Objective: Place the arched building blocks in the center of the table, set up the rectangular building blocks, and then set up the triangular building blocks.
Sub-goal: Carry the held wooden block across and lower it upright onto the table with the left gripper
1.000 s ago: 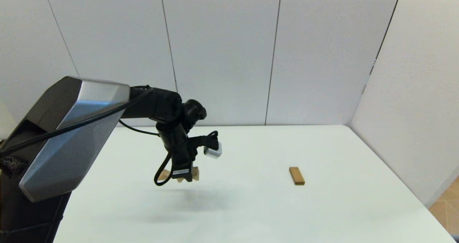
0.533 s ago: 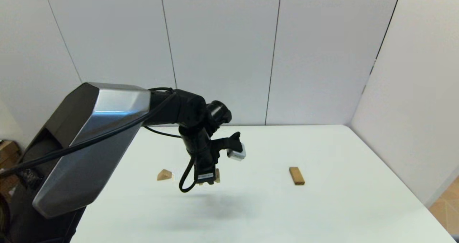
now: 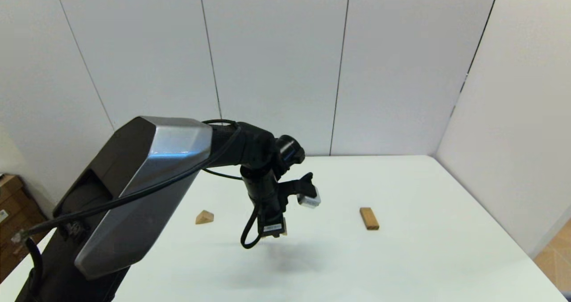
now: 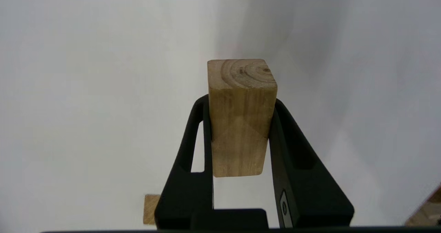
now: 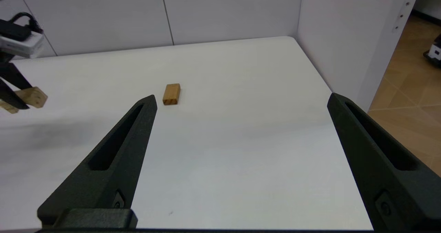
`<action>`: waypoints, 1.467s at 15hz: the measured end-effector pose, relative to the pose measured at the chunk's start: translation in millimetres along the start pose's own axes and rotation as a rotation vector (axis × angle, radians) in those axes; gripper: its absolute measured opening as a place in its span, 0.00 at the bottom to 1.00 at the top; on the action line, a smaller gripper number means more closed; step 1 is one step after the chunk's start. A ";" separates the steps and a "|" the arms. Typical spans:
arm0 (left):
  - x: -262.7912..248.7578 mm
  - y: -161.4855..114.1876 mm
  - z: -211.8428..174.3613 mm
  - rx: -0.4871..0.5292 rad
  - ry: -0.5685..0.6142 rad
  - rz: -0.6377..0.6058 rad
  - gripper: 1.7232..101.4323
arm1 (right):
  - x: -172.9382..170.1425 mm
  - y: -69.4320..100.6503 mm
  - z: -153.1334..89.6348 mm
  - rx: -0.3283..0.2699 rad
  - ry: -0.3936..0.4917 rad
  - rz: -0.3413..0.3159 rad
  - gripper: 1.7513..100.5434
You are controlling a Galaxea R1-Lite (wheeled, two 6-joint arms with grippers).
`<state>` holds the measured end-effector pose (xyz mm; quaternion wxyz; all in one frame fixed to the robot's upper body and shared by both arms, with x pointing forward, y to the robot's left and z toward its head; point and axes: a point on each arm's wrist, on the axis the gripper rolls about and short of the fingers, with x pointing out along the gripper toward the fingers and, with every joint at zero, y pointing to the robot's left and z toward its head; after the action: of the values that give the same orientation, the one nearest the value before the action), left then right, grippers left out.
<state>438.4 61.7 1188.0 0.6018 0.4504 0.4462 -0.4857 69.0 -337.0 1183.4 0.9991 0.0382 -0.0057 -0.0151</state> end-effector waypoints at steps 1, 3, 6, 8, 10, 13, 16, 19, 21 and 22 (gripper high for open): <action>5.7 -0.1 4.5 0.007 -0.014 0.011 0.26 | 0.0 0.0 0.0 0.000 0.000 0.000 0.97; 15.2 -3.1 10.5 0.024 -0.018 0.010 0.26 | 0.0 0.0 0.0 0.000 0.000 0.000 0.97; 26.2 -7.0 13.7 0.036 -0.006 -0.010 0.26 | 0.0 0.0 0.0 0.000 0.000 0.000 0.97; 30.6 -8.5 14.4 0.043 0.000 -0.019 0.26 | 0.0 0.0 0.0 0.000 0.000 0.000 0.97; 32.6 -9.4 14.5 0.047 0.002 -0.029 0.26 | 0.0 0.0 0.0 0.000 0.000 0.000 0.97; 33.3 -9.7 13.7 0.047 0.007 -0.037 0.26 | 0.0 0.0 0.0 0.000 0.000 0.000 0.97; 33.5 -12.0 12.0 0.060 0.024 -0.061 0.26 | 0.0 0.0 0.0 0.000 0.000 0.000 0.97; 33.3 -13.8 10.4 0.093 0.035 -0.081 0.26 | 0.0 0.0 0.0 0.000 0.000 0.000 0.97; 32.9 -14.4 11.0 0.100 0.024 -0.092 0.26 | 0.0 0.0 0.0 0.000 0.000 0.000 0.97; 32.7 -14.8 12.0 0.101 0.012 -0.100 0.26 | 0.0 0.0 0.0 0.000 0.000 0.000 0.97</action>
<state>429.2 42.2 1156.8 0.5506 0.4603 0.4467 -0.5342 69.0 -337.0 1183.4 0.9991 0.0382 -0.0057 -0.0151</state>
